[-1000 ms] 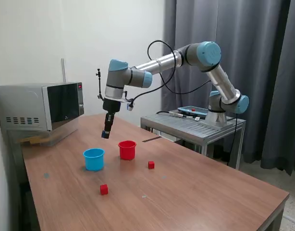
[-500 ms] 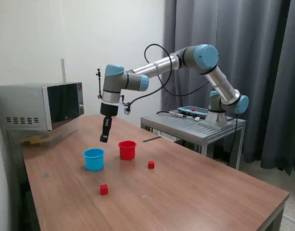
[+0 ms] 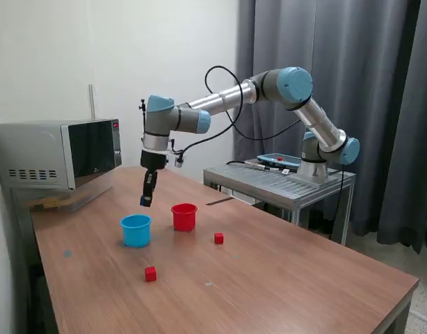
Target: Place red objects in the red bin, and blue objects in the blue bin.
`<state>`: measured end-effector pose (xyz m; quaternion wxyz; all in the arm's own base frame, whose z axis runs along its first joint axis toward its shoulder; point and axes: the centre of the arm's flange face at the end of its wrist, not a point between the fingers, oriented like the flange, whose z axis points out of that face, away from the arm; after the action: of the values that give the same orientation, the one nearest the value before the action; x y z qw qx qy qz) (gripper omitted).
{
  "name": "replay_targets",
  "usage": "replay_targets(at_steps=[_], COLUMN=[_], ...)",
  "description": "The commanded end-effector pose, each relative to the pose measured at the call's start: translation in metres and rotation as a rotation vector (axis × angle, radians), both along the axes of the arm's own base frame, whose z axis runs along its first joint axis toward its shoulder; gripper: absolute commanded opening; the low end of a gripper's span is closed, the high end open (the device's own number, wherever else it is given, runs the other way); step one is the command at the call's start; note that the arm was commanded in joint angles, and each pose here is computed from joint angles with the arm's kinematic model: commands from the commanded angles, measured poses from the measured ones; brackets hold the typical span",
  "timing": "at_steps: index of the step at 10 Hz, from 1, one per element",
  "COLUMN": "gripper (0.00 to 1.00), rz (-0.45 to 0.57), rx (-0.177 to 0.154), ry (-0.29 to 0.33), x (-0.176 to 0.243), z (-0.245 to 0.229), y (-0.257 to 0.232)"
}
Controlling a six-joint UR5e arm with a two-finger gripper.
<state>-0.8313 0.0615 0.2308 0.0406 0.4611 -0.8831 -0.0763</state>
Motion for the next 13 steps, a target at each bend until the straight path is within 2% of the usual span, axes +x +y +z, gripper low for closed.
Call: replay_targets(at_steps=[1,4,10,13], gripper=[0.0,0.0,0.0,0.0], rz=[-0.007,-0.01,0.049,0.111], rx=[-0.001,-0.005,-0.003,-0.002], ry=[-0.005,-0.023,-0.04,-0.045], x=[-0.001,-0.005,-0.007,-0.007], z=[-0.005,-0.017,-0.023,-0.024], y=[0.007,0.012,0.012,0.011])
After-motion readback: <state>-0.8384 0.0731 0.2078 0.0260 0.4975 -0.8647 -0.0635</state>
